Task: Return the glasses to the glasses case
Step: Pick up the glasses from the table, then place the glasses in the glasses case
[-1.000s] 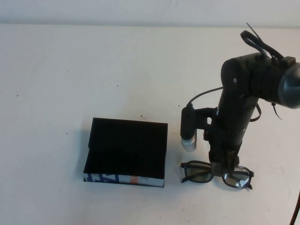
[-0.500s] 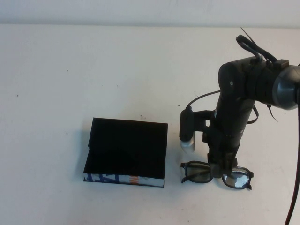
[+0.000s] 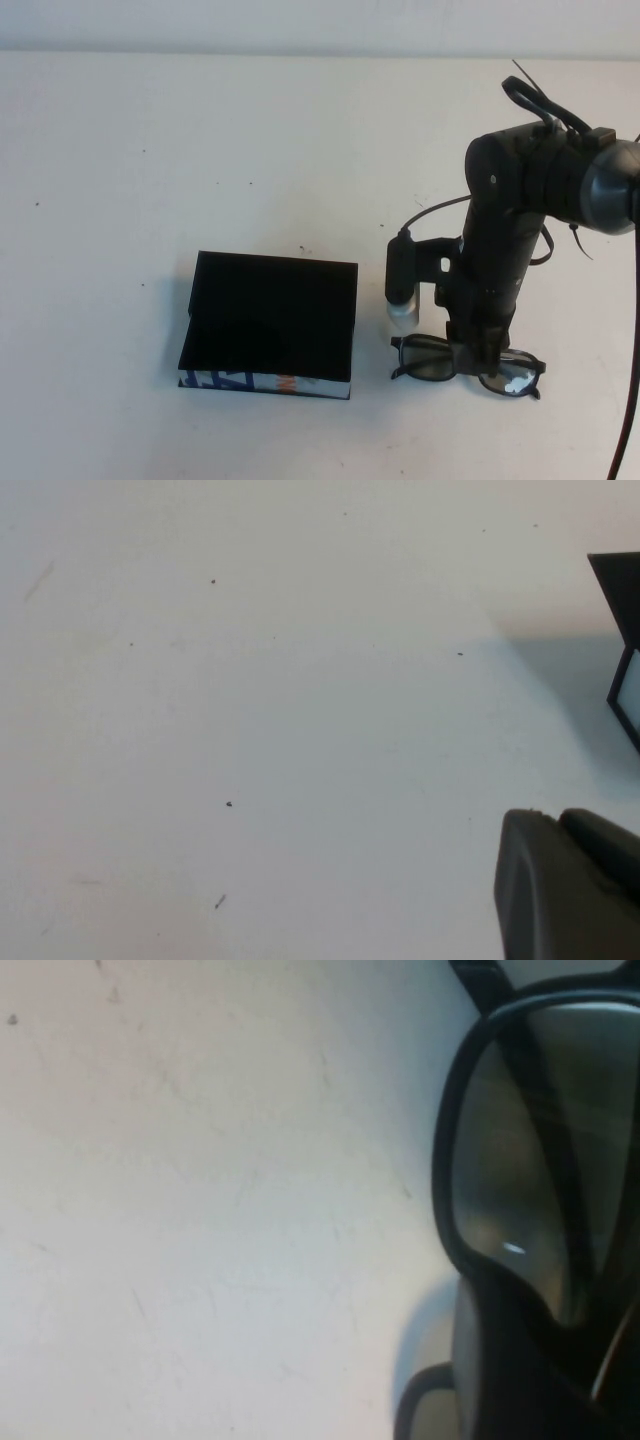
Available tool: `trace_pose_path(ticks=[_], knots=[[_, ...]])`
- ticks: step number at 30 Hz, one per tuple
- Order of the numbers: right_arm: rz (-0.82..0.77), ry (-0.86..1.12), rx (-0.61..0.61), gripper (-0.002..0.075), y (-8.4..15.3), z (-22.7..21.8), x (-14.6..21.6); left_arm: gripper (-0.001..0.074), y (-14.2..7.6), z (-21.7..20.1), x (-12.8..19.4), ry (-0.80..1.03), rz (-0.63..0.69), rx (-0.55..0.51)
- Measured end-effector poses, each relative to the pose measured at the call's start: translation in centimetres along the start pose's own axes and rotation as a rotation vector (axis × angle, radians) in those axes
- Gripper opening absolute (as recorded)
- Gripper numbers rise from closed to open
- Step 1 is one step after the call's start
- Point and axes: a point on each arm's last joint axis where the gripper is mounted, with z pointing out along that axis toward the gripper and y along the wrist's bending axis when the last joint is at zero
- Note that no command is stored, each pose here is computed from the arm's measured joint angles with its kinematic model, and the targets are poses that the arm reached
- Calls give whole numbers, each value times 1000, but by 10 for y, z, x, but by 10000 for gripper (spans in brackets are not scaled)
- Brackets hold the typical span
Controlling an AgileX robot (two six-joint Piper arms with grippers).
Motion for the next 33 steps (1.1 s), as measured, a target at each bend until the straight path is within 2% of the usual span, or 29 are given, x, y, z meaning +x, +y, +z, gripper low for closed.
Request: trace_pose_path(ticks=[7,12,15,23,27,33], knots=[[0,17,-28,41,3,0,2,-4,0,0,0,0,0,0],[18,10,-20,31,4,-6,1,-4,0,0,0,0,0,0],[68,-27,30,30,7,-25,-8,-4,0,0,0,0,0,0],[-11,-174,170,29,47,-84,-77,-4,0,0,0,0,0,0],[-70,-207,180,29,61,-86,-115,-4,0,0,0,0,0,0],[-85,-188,161,29,61,-56,-156,-4,0,0,0,0,0,0]])
